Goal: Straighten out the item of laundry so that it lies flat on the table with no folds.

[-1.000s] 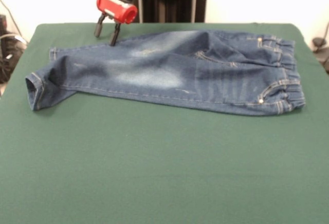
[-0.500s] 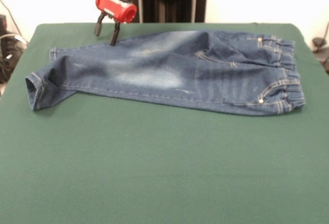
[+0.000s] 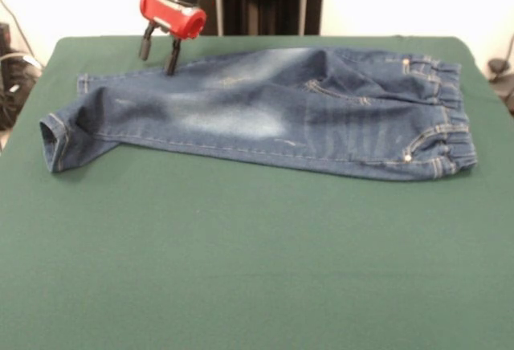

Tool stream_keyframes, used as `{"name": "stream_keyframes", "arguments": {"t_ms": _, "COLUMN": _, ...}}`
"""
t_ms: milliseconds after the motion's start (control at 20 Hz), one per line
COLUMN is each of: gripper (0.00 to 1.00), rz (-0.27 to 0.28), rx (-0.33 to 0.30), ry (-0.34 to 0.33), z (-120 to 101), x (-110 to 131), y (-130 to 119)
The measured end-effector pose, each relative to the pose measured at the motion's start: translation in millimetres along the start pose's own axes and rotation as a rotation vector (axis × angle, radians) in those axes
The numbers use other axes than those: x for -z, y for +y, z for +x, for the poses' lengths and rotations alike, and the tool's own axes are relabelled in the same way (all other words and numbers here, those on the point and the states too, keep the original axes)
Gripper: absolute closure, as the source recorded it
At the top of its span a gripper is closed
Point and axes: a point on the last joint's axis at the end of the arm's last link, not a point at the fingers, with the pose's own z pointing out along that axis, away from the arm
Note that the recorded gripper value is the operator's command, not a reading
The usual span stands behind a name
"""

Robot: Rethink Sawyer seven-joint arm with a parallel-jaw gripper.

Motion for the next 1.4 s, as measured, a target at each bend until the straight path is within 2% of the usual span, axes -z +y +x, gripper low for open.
{"name": "stream_keyframes", "arguments": {"t_ms": 200, "gripper": 0.0, "rz": -0.025, "rx": 0.029, "ry": -0.001, "z": -11, "x": -8, "y": 1}}
{"name": "stream_keyframes", "arguments": {"t_ms": 500, "gripper": 0.0, "rz": -0.026, "rx": 0.062, "ry": 0.01, "z": -16, "x": -7, "y": 1}}
{"name": "stream_keyframes", "arguments": {"t_ms": 1000, "gripper": 0.0, "rz": -0.058, "rx": 0.097, "ry": -0.047, "z": -42, "x": -11, "y": 22}}
{"name": "stream_keyframes", "arguments": {"t_ms": 1150, "gripper": 0.0, "rz": -0.057, "rx": 0.1, "ry": -0.058, "z": -47, "x": -16, "y": 24}}
{"name": "stream_keyframes", "arguments": {"t_ms": 1300, "gripper": 0.0, "rz": -0.024, "rx": 0.089, "ry": -0.079, "z": -52, "x": -28, "y": 19}}
{"name": "stream_keyframes", "arguments": {"t_ms": 1400, "gripper": 0.0, "rz": -0.02, "rx": 0.103, "ry": -0.096, "z": -54, "x": -30, "y": 18}}
